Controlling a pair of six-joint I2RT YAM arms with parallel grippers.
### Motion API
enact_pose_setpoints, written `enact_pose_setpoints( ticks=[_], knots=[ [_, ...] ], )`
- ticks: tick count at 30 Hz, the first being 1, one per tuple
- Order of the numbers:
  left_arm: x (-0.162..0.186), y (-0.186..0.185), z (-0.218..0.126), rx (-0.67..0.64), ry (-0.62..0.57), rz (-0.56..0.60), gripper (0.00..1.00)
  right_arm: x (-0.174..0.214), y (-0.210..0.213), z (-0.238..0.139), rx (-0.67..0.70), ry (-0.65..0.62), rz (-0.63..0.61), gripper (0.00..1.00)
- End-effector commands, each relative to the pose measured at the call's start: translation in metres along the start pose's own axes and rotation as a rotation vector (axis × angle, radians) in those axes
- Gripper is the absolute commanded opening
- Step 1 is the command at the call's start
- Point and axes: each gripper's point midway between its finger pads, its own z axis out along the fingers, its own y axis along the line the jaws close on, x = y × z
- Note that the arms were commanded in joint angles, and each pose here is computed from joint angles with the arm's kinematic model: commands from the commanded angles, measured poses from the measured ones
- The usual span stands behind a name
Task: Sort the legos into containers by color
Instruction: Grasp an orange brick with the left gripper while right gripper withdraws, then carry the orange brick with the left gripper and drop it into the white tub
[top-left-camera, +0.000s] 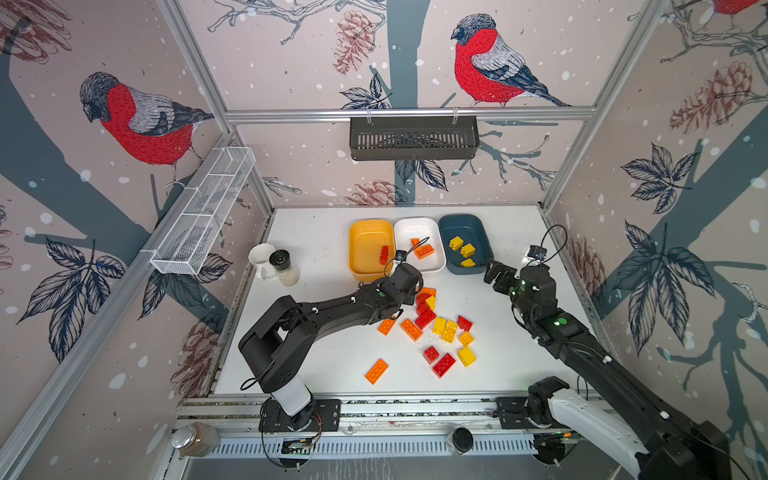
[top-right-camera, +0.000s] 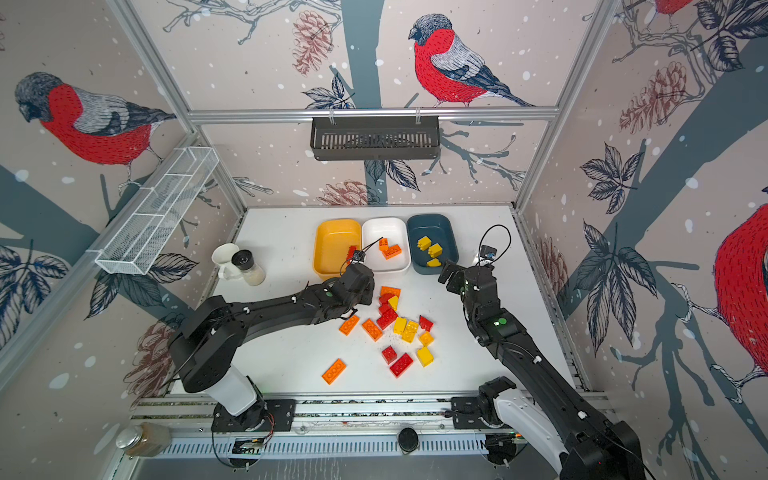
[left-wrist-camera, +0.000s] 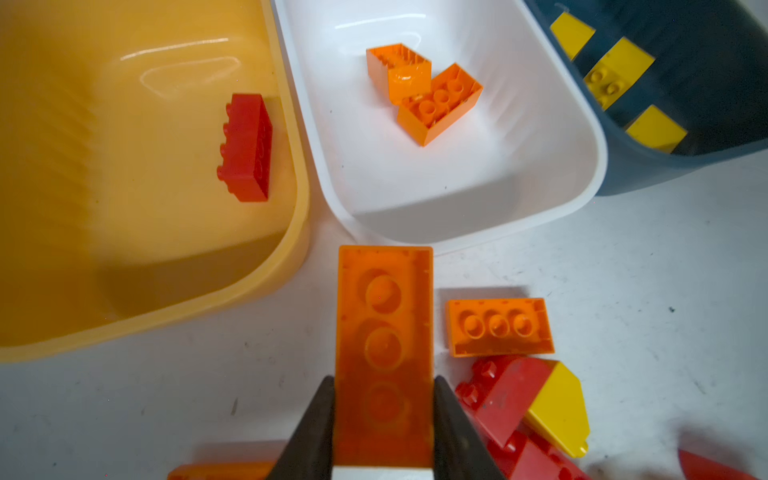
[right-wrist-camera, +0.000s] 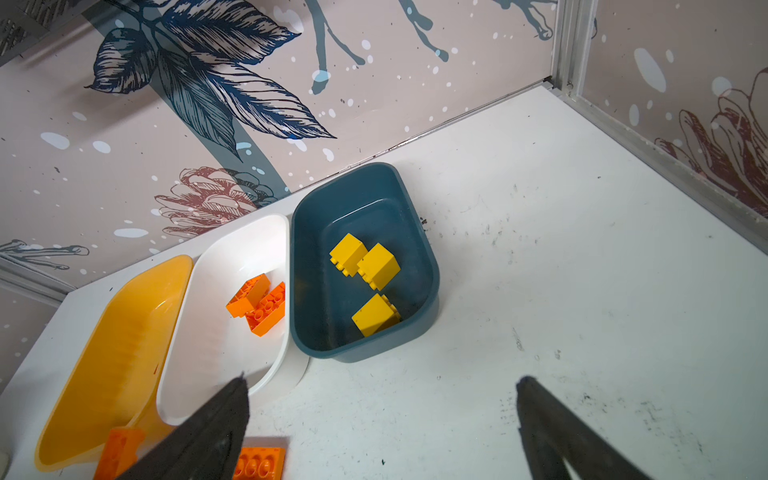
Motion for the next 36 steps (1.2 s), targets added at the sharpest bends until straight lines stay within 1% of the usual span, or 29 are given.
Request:
enact_pose_setpoints(
  ticks=[1,4,8,11,17,22,24,25,26,30,33,35,36],
  knots=[
    [-0.035,-0.009,-0.006,0.014,-0.093,0.002,0.22,-0.006,0.004,0.000,-0.018,-0.024,-0.011,0.99],
    [-0.052,-0.017,-0.006,0.013,-0.123,0.025,0.22,-0.005,0.001,0.002,0.003,-0.009,-0.013,1.00],
    [-0.071,-0.024,0.004,-0.011,-0.141,0.055,0.21,-0.007,-0.001,0.005,0.032,0.002,0.001,1.00],
    [-0.083,-0.023,0.010,-0.043,-0.168,0.040,0.21,-0.010,-0.007,0.005,0.075,-0.007,0.021,0.99],
    [-0.096,-0.027,0.027,-0.045,-0.191,0.015,0.21,-0.015,-0.019,0.001,0.144,-0.032,0.050,1.00],
    [-0.097,-0.024,0.053,-0.052,-0.140,-0.003,0.22,-0.019,-0.022,-0.002,0.172,-0.043,0.089,0.99],
    [-0.096,-0.020,0.064,-0.071,-0.105,-0.014,0.30,-0.020,-0.018,-0.002,0.147,-0.043,0.106,1.00],
    [-0.097,-0.019,0.068,-0.079,-0.089,-0.021,0.38,-0.020,-0.017,-0.003,0.140,-0.047,0.118,1.00],
    [-0.099,-0.018,0.071,-0.081,-0.079,-0.026,0.44,-0.020,-0.017,-0.003,0.137,-0.048,0.126,1.00],
    [-0.104,-0.024,0.070,-0.053,-0.075,-0.031,0.61,-0.019,-0.010,-0.002,0.096,-0.031,0.109,1.00],
    [-0.107,-0.030,0.063,-0.010,-0.070,-0.037,0.72,-0.015,-0.001,-0.003,0.040,-0.019,0.066,1.00],
    [-0.105,-0.033,0.056,0.019,-0.054,-0.042,0.77,-0.004,0.007,-0.003,-0.036,0.006,-0.035,1.00],
    [-0.102,-0.036,0.053,0.044,-0.046,-0.037,0.78,0.001,0.004,-0.002,-0.034,0.003,-0.050,1.00]
  ],
)
